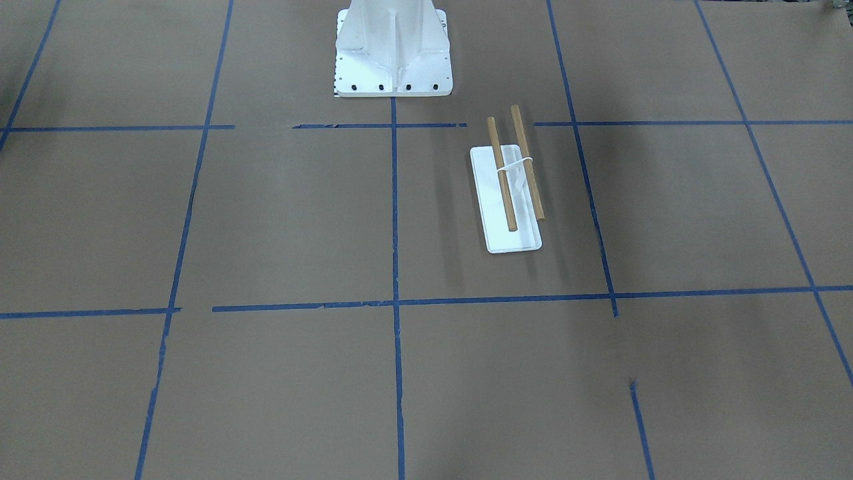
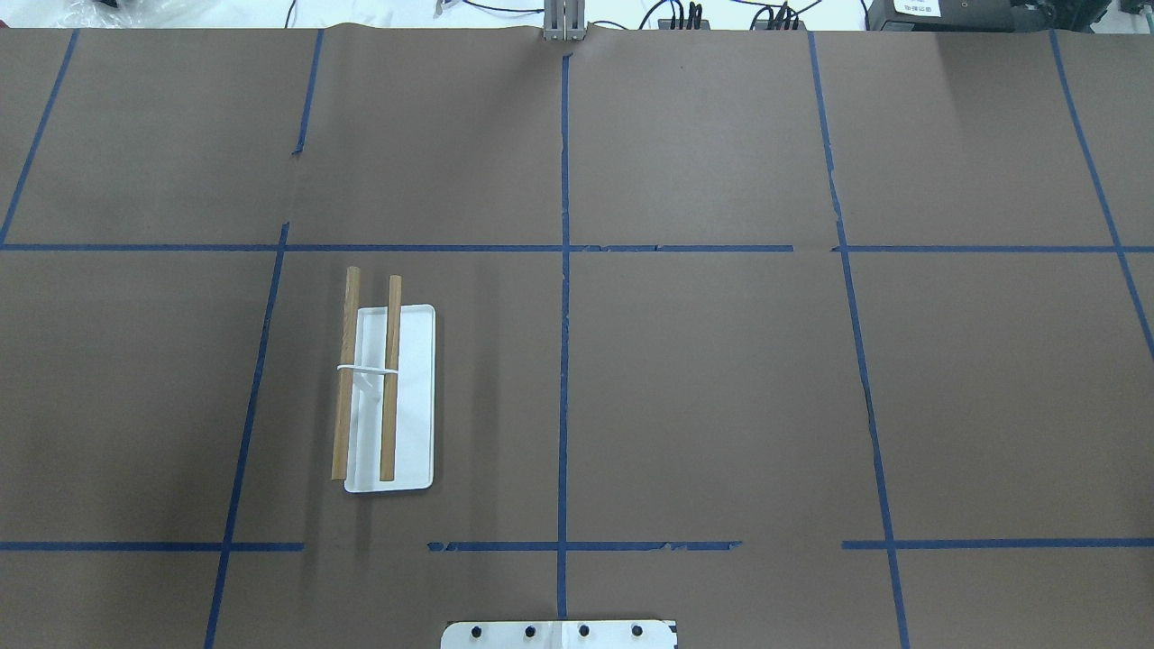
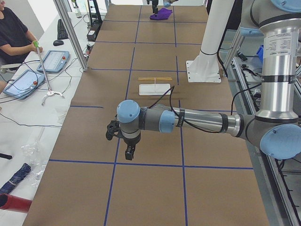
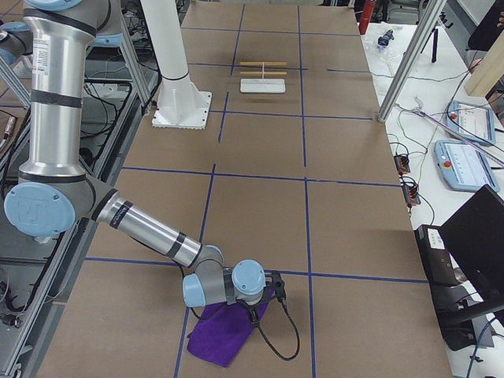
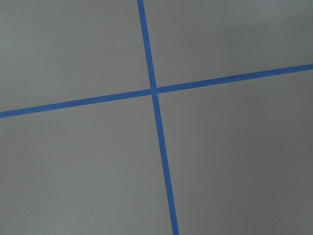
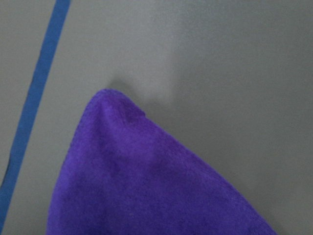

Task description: Hang towel on rack

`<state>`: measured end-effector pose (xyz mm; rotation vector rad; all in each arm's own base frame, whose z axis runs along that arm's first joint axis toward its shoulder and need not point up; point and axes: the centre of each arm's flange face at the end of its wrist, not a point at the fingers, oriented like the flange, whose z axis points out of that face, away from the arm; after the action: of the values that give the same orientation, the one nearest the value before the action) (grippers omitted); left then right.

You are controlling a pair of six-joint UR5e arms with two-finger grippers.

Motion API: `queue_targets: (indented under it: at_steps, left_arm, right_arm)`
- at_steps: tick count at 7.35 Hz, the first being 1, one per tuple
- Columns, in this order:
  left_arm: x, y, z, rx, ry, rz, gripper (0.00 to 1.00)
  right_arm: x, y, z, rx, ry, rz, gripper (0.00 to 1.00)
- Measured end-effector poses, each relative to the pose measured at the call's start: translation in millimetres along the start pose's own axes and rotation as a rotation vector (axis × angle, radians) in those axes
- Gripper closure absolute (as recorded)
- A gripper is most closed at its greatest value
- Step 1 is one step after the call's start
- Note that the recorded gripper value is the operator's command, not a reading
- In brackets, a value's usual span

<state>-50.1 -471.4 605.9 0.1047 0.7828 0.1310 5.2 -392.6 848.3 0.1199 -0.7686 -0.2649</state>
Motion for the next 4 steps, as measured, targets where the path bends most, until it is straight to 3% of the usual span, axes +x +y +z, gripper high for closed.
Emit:
queue_targets:
  at_steps: [1, 3, 4]
  left_arm:
    - [0.0, 0.1, 0.1, 0.000, 0.000, 0.000, 0.00]
    - [0.3, 0.0, 0.4, -0.001, 0.000, 0.000, 0.00]
    - [0.3, 0.0, 0.4, -0.001, 0.000, 0.000, 0.00]
  right_arm:
    - [-0.1, 2.0, 1.2, -0.004, 0.000, 0.000, 0.02]
    - [0.5, 2.6, 1.8, -0.005, 0.011, -0.004, 0.52]
    - [0.5, 2.5, 1.9, -0.004, 0.016, -0.007, 0.64]
